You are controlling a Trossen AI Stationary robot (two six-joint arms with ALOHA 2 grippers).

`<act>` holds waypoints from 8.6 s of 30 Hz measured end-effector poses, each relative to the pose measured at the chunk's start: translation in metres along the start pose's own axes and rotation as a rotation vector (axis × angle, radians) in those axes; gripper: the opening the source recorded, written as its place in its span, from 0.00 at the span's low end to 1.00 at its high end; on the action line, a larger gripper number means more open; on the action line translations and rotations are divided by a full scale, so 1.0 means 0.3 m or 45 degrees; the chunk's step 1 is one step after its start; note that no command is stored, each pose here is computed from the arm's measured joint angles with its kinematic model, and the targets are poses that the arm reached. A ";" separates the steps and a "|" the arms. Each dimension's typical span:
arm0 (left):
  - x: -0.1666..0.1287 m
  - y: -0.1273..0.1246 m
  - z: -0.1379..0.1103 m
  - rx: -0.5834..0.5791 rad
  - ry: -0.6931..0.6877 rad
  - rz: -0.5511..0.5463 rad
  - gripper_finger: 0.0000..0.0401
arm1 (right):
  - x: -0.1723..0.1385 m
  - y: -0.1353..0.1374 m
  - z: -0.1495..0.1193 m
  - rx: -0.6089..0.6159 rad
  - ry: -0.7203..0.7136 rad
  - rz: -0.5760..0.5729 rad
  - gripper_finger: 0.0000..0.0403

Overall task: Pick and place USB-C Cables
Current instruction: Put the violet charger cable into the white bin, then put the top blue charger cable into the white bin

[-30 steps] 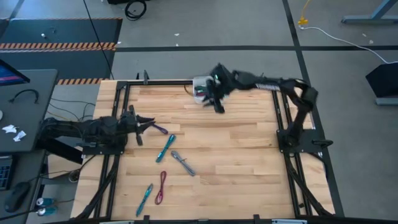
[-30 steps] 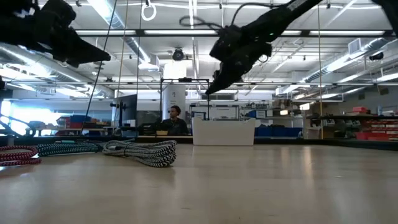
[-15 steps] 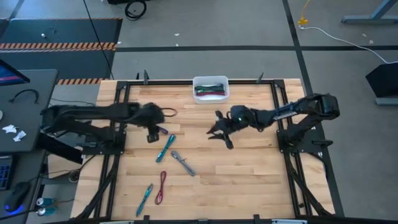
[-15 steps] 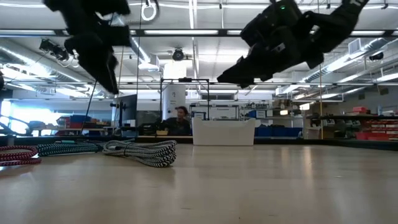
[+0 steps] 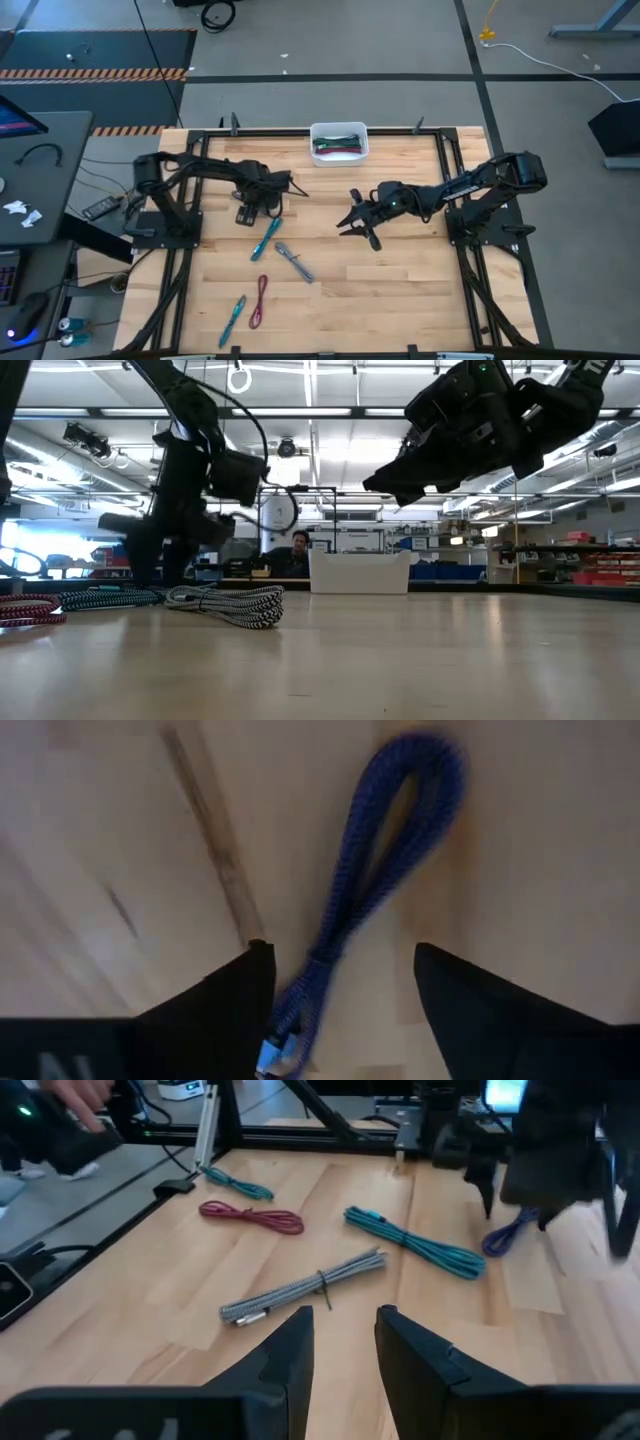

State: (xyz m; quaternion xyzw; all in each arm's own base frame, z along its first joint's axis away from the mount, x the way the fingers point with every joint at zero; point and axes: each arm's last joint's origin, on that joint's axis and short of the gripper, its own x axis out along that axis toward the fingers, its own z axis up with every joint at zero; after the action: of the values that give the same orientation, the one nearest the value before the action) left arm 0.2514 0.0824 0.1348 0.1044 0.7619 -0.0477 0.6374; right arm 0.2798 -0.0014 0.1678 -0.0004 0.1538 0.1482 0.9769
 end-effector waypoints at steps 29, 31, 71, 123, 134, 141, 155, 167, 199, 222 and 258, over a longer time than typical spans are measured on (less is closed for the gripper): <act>-0.293 -0.100 0.102 -0.272 -1.032 0.141 0.06 | -0.057 0.011 -0.070 0.037 -0.225 -0.149 0.32; -0.321 -0.121 0.135 -0.238 -1.176 0.164 0.06 | -0.044 -0.005 -0.042 0.007 -0.303 -0.166 0.35; -0.264 -0.263 0.107 -0.624 -0.835 0.196 0.40 | -0.110 -0.478 0.341 -0.150 0.283 -0.882 0.05; -0.092 -0.433 -0.014 -1.288 -0.610 0.220 0.66 | -0.197 -0.111 0.115 -0.253 -0.112 -0.652 0.28; 0.014 -0.409 0.010 -1.343 -0.886 -0.048 0.69 | -0.184 0.012 0.058 -0.211 -0.186 -0.481 0.28; -0.024 -0.414 0.019 -1.331 -0.986 -0.016 0.60 | -0.181 0.019 0.058 -0.213 -0.183 -0.470 0.28; -0.080 -0.680 -0.023 -1.029 -1.289 0.108 0.57 | -0.180 0.019 0.056 -0.212 -0.173 -0.469 0.28; 0.055 -0.773 -0.018 -1.109 -1.258 0.205 0.57 | -0.180 0.019 0.056 -0.213 -0.176 -0.469 0.28; -0.048 -0.715 -0.110 -1.235 -1.607 0.548 0.08 | -0.038 -0.053 -0.056 -0.012 -0.201 -0.307 0.28; -0.139 -0.732 -0.039 -1.020 -1.761 0.738 0.07 | 0.414 -0.243 -0.037 0.198 -0.714 0.146 0.64; -0.116 -0.729 -0.045 -0.969 -1.658 0.636 0.38 | 0.253 -0.422 0.169 0.192 -0.843 -0.017 0.04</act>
State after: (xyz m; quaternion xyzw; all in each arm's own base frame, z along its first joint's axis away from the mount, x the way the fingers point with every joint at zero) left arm 0.1962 -0.1313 0.1581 -0.0017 0.1542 0.3087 0.9386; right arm 0.4007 -0.0983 0.1876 0.1190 -0.1612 0.1220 0.9721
